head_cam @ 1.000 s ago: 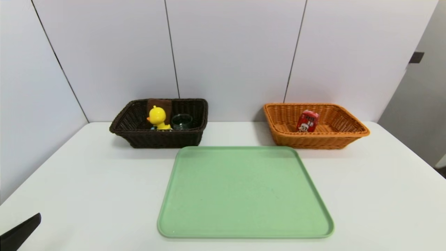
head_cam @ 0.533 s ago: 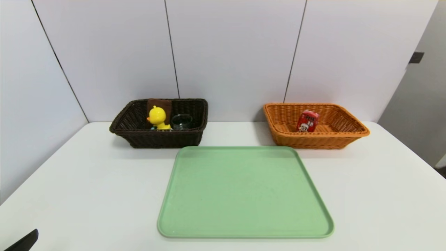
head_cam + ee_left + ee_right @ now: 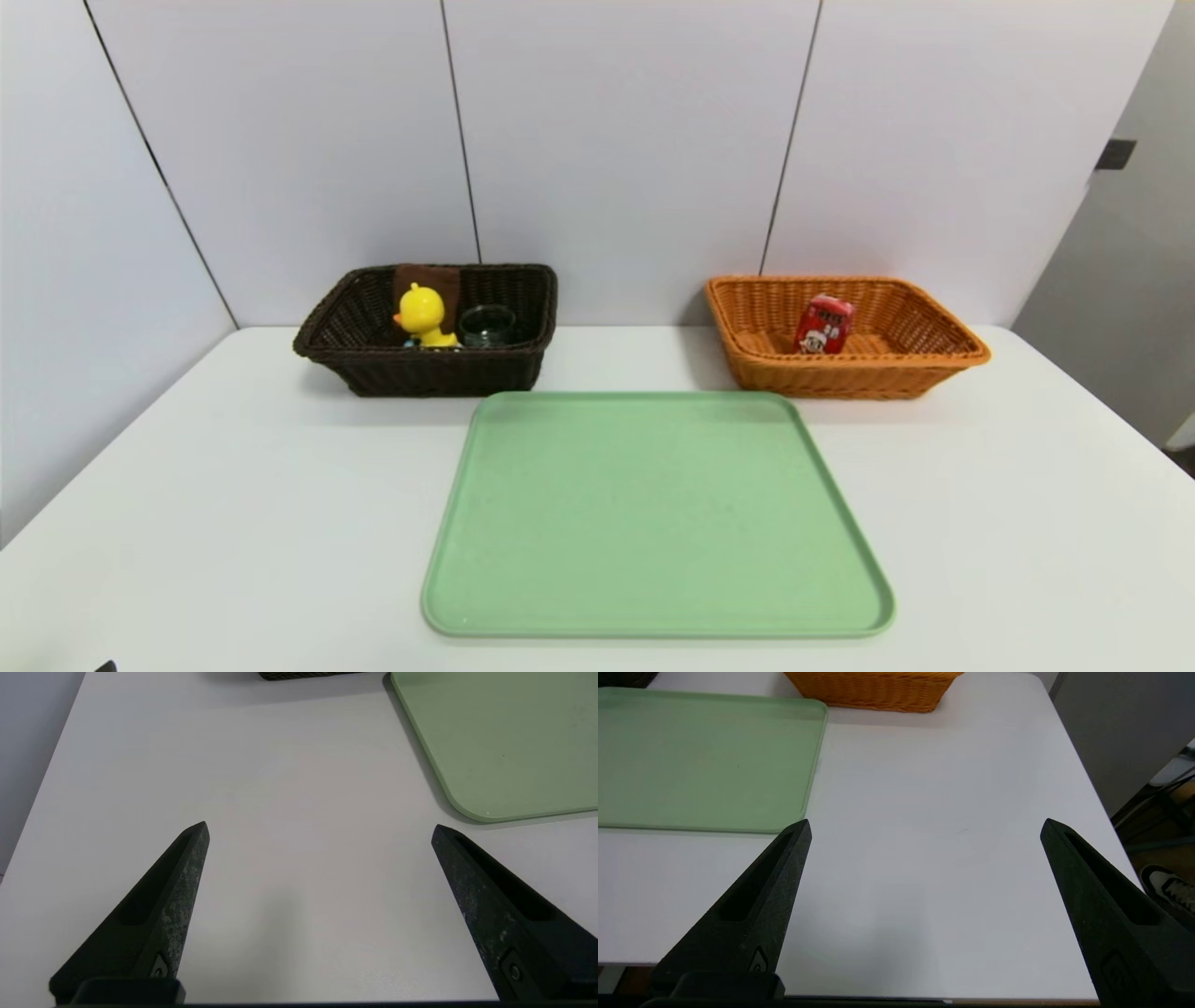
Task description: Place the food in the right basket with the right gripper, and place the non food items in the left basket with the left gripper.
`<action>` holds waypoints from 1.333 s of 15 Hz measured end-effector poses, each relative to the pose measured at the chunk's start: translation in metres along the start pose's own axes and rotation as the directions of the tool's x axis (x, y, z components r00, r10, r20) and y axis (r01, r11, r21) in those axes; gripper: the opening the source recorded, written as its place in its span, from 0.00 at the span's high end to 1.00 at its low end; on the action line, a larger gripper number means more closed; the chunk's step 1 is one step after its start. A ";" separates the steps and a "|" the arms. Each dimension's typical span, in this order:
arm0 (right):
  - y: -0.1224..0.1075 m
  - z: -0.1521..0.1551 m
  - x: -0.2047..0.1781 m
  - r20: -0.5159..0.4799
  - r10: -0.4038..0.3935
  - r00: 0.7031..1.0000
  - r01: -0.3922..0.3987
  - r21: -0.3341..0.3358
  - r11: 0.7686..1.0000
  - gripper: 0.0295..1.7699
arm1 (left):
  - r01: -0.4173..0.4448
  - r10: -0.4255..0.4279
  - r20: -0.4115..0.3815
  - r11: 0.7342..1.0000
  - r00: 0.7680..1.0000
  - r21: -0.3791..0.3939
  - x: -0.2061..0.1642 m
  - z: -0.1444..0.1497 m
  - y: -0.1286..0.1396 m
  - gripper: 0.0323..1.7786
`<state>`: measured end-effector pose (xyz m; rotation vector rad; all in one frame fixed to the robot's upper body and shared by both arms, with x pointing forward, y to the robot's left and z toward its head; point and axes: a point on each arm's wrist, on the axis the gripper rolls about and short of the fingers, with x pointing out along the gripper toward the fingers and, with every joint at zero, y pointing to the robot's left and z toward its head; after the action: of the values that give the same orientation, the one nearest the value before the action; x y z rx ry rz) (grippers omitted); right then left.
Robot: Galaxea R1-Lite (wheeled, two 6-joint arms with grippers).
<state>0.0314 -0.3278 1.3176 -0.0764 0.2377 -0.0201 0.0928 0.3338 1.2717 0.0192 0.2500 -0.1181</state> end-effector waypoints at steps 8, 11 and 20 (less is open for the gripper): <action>-0.002 -0.016 -0.011 -0.002 0.124 0.992 -0.124 -0.009 0.992 0.04 | 0.003 -0.003 -0.021 1.000 1.000 -0.014 -0.011 -0.027 -0.002 0.05; -0.003 -0.031 -0.008 0.005 0.141 0.990 -0.141 -0.008 0.990 0.04 | 0.000 0.000 -0.009 1.000 1.000 -0.014 -0.012 -0.029 -0.002 0.05; 0.000 -0.073 0.018 0.238 0.129 0.963 -0.125 -0.030 0.992 0.04 | -0.016 0.015 0.038 1.000 0.999 0.025 0.004 -0.048 -0.002 0.05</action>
<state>0.0317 -0.3337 1.2426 -0.0779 0.0009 0.1185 0.0843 0.3325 1.2244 0.0435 0.2109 -0.1064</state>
